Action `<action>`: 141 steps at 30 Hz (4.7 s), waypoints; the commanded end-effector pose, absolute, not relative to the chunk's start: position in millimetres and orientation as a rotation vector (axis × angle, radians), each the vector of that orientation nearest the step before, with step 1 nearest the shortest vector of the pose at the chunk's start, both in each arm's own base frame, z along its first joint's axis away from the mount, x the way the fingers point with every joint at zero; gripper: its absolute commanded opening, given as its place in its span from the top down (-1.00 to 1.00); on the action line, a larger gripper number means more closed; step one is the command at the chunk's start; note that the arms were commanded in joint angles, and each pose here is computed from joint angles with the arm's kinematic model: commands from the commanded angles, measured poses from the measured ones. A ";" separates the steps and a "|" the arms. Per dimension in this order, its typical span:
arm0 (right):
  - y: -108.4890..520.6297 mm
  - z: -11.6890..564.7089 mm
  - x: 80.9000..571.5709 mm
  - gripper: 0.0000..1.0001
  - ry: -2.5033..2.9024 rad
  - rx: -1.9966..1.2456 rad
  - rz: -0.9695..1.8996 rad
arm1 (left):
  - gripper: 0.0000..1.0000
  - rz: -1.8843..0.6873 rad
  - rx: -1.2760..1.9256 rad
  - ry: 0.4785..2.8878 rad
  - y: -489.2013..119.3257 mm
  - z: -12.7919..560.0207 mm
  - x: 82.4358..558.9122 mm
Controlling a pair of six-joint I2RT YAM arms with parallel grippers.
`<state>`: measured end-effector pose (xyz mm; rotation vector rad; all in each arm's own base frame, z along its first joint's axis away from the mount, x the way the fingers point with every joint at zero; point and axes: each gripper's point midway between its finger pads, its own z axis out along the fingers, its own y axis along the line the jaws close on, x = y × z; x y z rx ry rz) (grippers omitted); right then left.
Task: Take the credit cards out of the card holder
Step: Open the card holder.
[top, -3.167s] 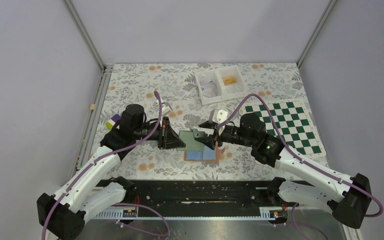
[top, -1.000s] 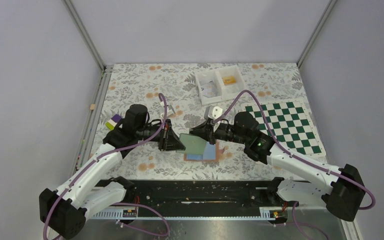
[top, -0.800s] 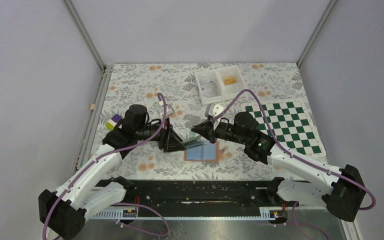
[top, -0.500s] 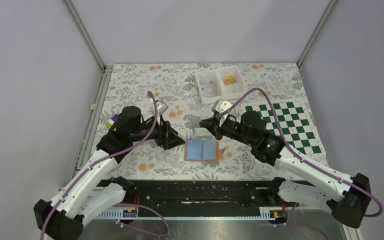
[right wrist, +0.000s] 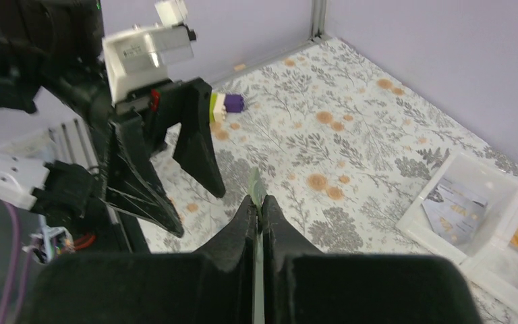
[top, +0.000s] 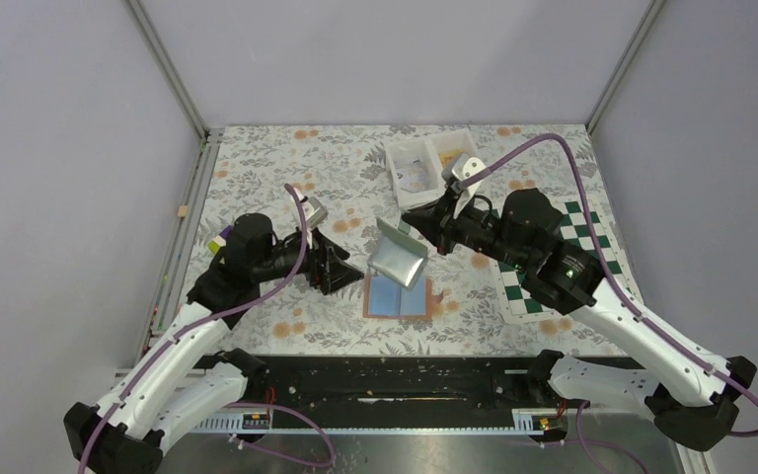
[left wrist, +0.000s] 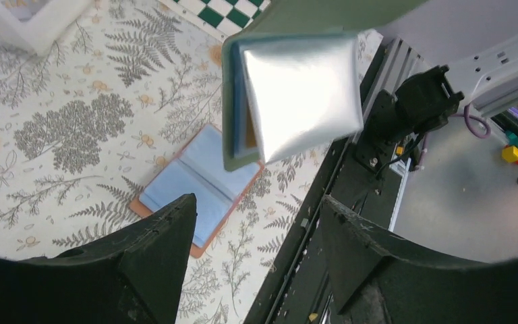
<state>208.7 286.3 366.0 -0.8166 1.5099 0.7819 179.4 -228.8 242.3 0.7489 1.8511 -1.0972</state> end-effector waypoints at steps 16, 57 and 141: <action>256.0 491.2 190.9 1.00 1.328 -0.365 1.075 | -0.38 -1.342 0.531 1.293 -233.9 331.0 167.2; 264.3 550.3 159.3 1.00 1.126 -0.232 1.483 | -0.46 -1.788 0.395 1.095 -285.2 352.1 170.7; 236.2 443.3 172.3 0.19 1.325 -0.121 1.306 | 1.00 -1.774 0.400 1.064 -262.2 363.9 144.9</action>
